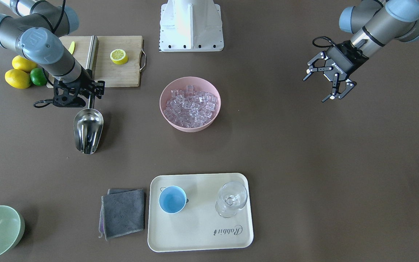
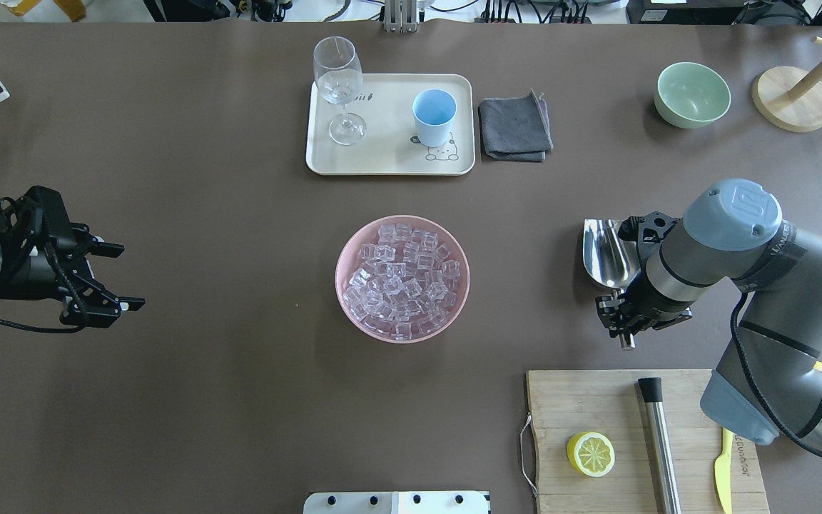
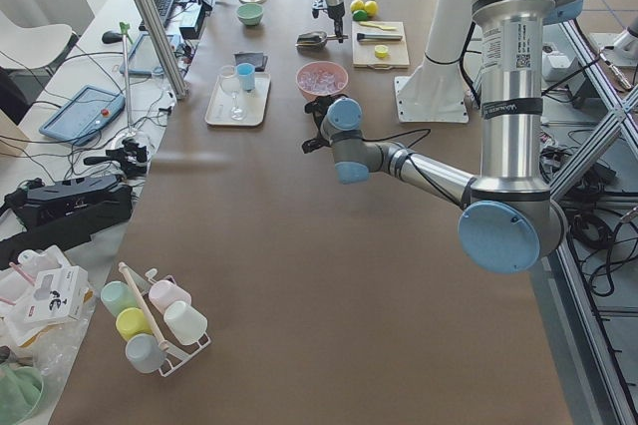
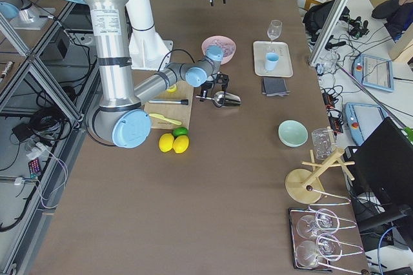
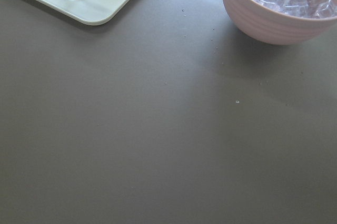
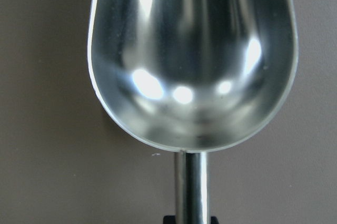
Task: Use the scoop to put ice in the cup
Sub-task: 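Lift the scoop with the right gripper while the left gripper moves toward the pink bowl, then carry the scoop toward the pink bowl while the left gripper reaches the bowl rim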
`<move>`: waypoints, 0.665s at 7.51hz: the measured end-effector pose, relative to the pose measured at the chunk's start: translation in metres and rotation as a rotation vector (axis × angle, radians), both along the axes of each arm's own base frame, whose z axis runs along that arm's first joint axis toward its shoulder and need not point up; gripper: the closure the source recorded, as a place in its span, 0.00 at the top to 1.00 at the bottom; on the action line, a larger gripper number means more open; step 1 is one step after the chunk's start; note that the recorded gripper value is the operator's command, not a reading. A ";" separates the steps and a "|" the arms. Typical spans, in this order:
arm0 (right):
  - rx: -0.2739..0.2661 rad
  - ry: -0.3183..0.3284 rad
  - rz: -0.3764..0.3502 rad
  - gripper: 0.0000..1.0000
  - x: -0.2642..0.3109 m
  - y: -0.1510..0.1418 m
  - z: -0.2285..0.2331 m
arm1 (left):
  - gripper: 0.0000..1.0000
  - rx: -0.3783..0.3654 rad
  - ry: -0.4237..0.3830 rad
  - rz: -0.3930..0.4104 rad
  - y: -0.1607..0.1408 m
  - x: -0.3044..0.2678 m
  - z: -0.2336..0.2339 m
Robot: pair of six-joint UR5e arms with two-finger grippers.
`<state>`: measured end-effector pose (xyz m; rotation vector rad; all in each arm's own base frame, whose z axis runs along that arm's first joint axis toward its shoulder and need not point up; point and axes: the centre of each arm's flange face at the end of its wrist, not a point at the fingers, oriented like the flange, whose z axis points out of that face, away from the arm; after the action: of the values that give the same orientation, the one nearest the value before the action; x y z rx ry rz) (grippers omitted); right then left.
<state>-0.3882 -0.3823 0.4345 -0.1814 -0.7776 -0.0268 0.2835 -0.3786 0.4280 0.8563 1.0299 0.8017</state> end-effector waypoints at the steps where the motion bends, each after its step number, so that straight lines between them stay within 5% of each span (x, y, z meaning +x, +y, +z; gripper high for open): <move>1: 0.001 0.000 -0.006 0.00 0.001 0.001 0.000 | 0.98 0.001 0.009 0.012 -0.001 -0.001 -0.003; 3: 0.068 -0.030 -0.061 0.00 0.018 0.011 -0.013 | 0.98 0.038 0.068 0.049 -0.017 0.010 -0.036; 5: 0.136 0.012 -0.087 0.00 0.050 0.020 -0.058 | 0.98 0.054 0.109 0.113 -0.042 0.043 -0.059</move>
<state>-0.3384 -0.3627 0.3765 -0.0865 -0.7529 -0.1607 0.3267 -0.4203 0.3686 0.9023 1.1647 0.8893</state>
